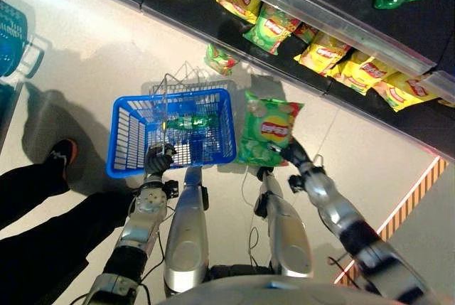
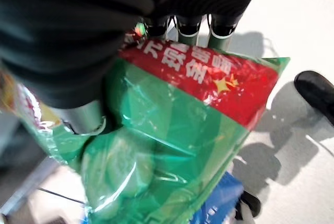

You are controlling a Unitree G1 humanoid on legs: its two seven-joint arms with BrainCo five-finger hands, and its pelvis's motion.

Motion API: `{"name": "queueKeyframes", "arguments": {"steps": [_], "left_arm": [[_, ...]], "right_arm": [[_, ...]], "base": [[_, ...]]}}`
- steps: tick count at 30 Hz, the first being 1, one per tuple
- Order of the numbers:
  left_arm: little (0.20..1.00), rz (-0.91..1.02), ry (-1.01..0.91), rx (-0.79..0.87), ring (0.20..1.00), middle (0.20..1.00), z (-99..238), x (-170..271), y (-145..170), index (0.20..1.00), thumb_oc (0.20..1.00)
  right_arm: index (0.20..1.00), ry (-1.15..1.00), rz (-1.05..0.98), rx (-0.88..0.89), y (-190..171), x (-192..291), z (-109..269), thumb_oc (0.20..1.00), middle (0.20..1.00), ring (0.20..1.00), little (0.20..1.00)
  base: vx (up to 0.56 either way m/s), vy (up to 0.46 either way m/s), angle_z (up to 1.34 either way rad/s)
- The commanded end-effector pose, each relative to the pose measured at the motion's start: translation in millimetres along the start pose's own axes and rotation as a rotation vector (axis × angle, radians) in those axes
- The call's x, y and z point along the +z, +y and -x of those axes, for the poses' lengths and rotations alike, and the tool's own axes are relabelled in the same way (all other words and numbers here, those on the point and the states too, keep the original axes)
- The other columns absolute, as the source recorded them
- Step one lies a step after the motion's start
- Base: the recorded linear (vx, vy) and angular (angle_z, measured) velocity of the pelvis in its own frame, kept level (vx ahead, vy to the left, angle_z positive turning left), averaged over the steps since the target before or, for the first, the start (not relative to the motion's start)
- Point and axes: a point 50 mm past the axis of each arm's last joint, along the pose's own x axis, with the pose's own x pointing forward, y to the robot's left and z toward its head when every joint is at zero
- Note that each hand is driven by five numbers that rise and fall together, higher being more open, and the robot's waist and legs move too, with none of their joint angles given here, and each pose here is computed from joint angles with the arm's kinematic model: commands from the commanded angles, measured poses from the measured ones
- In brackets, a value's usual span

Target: Pick up the snacks into the basket

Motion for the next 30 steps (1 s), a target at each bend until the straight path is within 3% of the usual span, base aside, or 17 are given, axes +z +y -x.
{"name": "queueKeyframes", "arguments": {"steps": [1,10,15,23,24,25,30], "left_arm": [[0.200,0.116,-0.311,-0.103,0.200,0.200,5,62,-17,0.200,0.200],[0.200,0.155,-0.444,-0.334,0.200,0.200,9,104,-70,0.200,0.200],[0.200,0.197,-0.517,-0.393,0.200,0.200,15,125,-82,0.200,0.200],[0.200,0.260,-0.641,-0.568,0.200,0.200,38,158,-110,0.200,0.200],[0.200,0.243,-0.678,-0.575,0.200,0.200,40,164,-111,0.200,0.200],[0.200,0.243,-0.678,-0.575,0.200,0.200,40,164,-111,0.200,0.200],[0.200,0.274,-0.708,-0.536,0.200,0.200,36,176,-109,0.200,0.200]], "right_arm": [[0.200,-0.105,0.007,0.001,13,40,-17,0.200,0.200,0.200,0.200],[0.200,-0.087,0.195,-0.023,11,92,-53,0.200,0.200,0.200,0.200],[0.200,-0.037,0.286,-0.019,13,89,-57,0.200,0.200,0.200,0.200],[0.200,0.181,0.504,-0.152,-39,49,-55,0.200,0.200,0.200,0.200],[0.492,0.198,0.530,-0.169,-46,45,-54,0.492,0.492,0.492,0.492],[1.000,0.198,0.530,-0.169,-46,45,-54,1.000,1.000,1.000,1.000],[1.000,0.252,0.609,-0.133,-42,26,-49,1.000,1.000,1.000,1.000]], "base": [[-0.02,-0.018,0.11],[0.00,-0.008,0.20],[0.01,0.013,0.15],[0.00,0.022,0.09],[0.00,0.024,0.08],[0.00,0.033,0.06],[0.00,0.024,0.01]]}}
